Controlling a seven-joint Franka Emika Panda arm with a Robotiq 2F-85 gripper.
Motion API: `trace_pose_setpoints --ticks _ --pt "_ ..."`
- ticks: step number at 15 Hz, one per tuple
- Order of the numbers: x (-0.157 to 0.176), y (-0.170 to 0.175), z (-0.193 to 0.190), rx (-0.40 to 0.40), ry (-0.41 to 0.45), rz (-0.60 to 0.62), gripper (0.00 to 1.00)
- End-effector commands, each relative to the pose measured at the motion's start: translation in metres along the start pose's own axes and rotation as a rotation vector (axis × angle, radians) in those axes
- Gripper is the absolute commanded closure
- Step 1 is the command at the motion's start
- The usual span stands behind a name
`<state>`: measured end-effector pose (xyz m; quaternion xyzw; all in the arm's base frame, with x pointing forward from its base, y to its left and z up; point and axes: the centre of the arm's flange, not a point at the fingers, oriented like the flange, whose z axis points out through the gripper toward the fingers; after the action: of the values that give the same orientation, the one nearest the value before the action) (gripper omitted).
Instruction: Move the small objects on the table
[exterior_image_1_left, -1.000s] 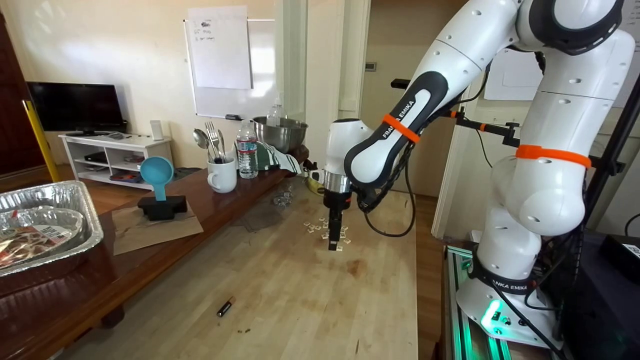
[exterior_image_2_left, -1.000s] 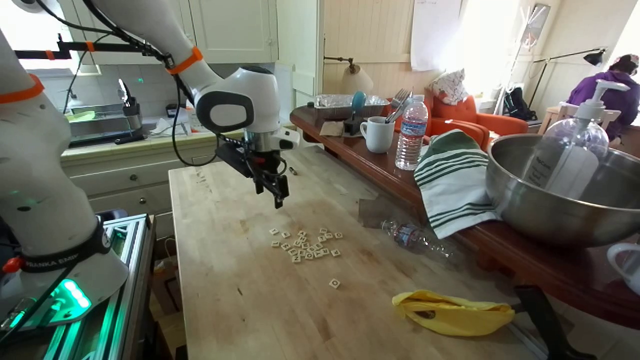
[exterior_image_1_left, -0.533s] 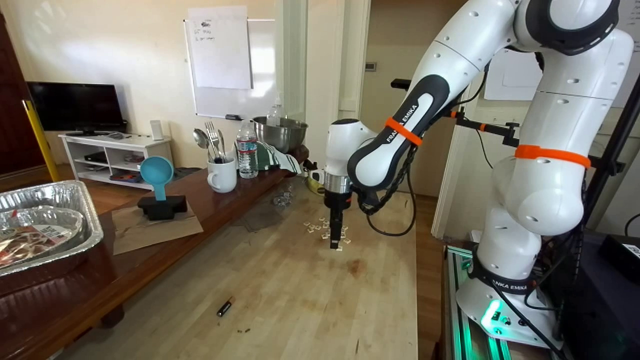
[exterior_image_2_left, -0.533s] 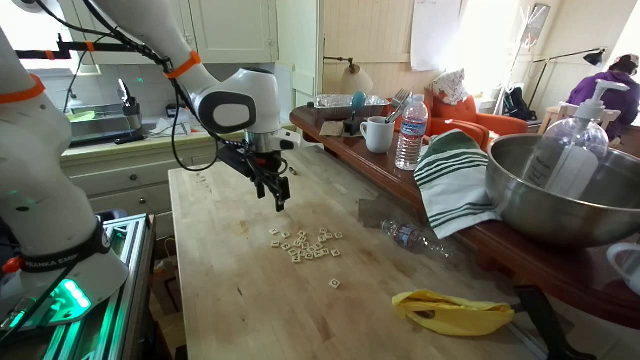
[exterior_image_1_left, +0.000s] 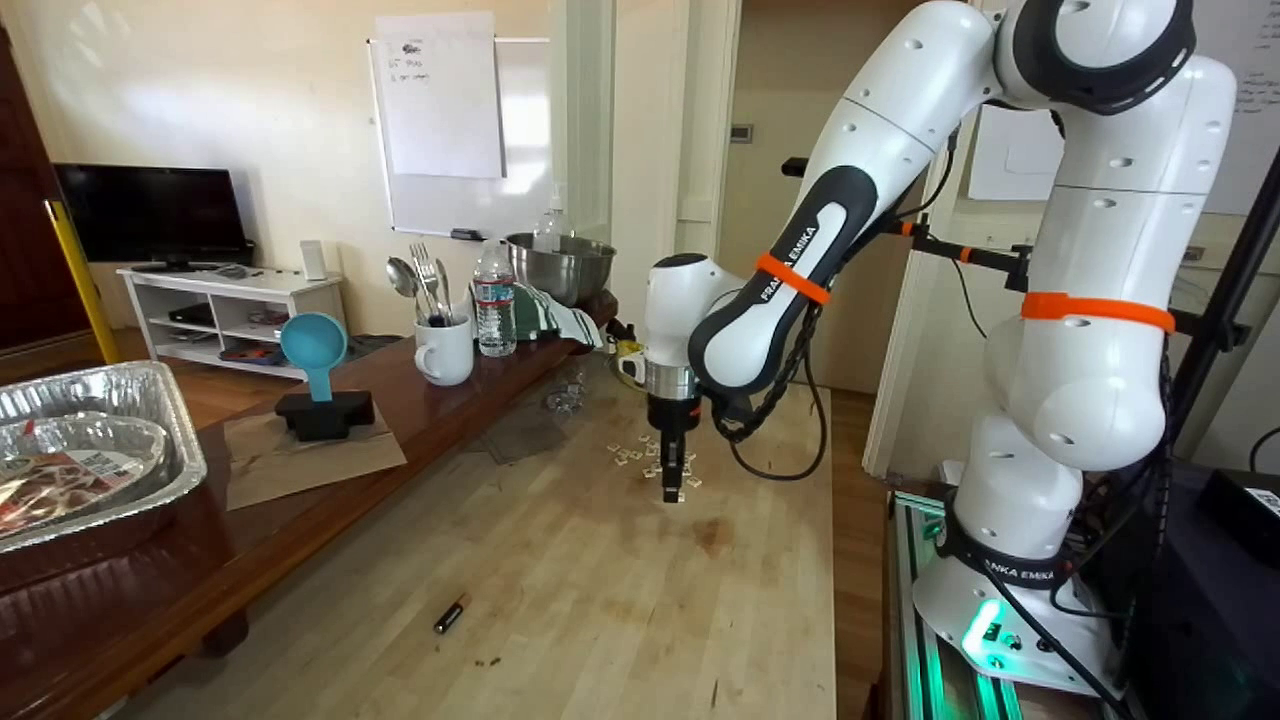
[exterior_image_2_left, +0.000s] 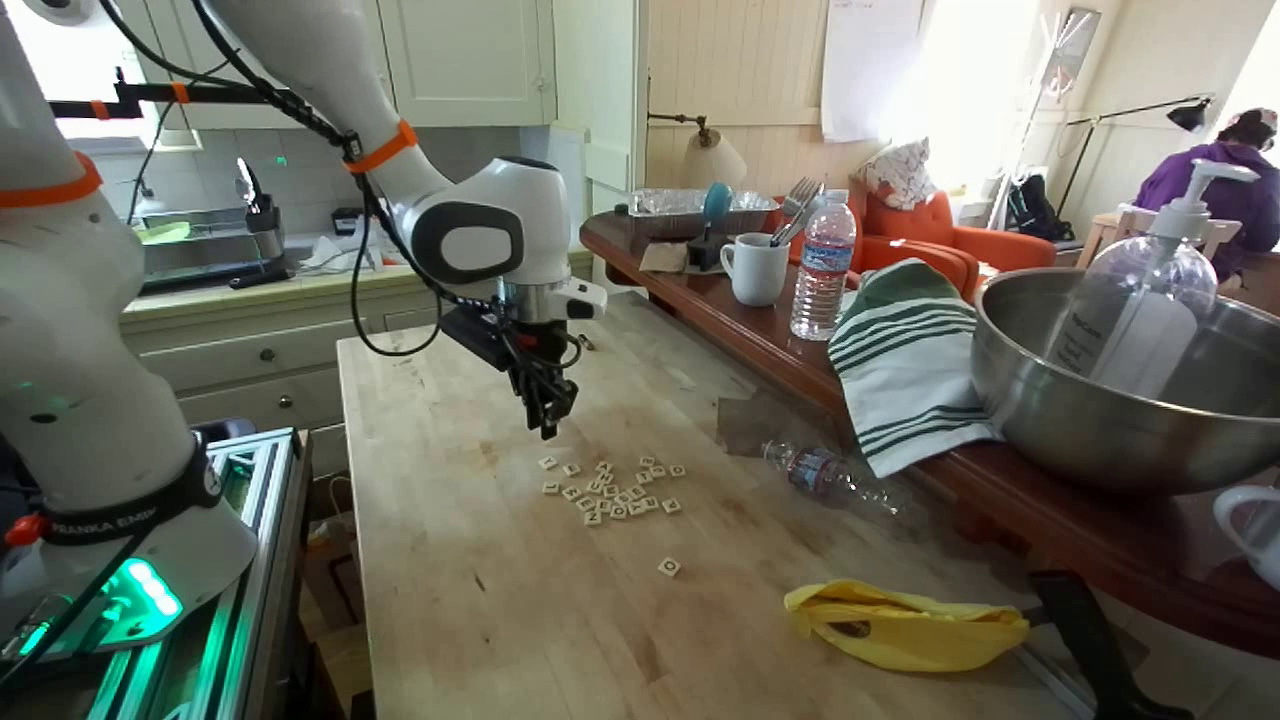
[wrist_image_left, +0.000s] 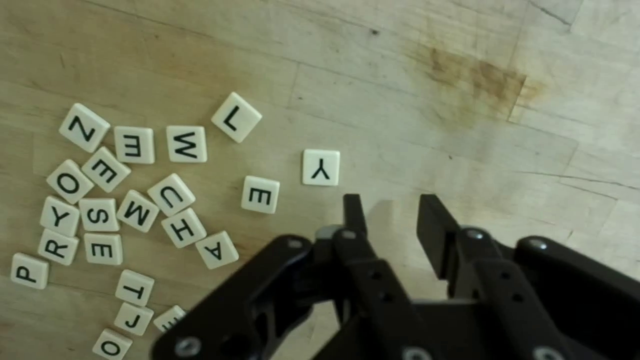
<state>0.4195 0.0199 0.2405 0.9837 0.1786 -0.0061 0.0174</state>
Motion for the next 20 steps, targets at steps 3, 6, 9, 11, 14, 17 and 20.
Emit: trace_pose_setpoints --ticks 3,6,9,11,14,17,20 --pt "0.002 0.009 0.018 -0.034 -0.026 0.03 1.0" --pt "0.002 0.011 0.025 -0.046 -0.038 0.029 1.0" --pt "-0.004 0.012 0.024 -0.055 -0.037 0.032 1.0" --pt "-0.007 0.013 0.022 -0.073 -0.037 0.034 1.0" --pt "-0.008 0.018 0.027 -0.091 -0.034 0.03 1.0" --pt "-0.006 0.018 0.033 -0.091 -0.022 0.014 1.0" --pt "0.0 0.017 0.041 -0.082 0.016 0.018 1.0"
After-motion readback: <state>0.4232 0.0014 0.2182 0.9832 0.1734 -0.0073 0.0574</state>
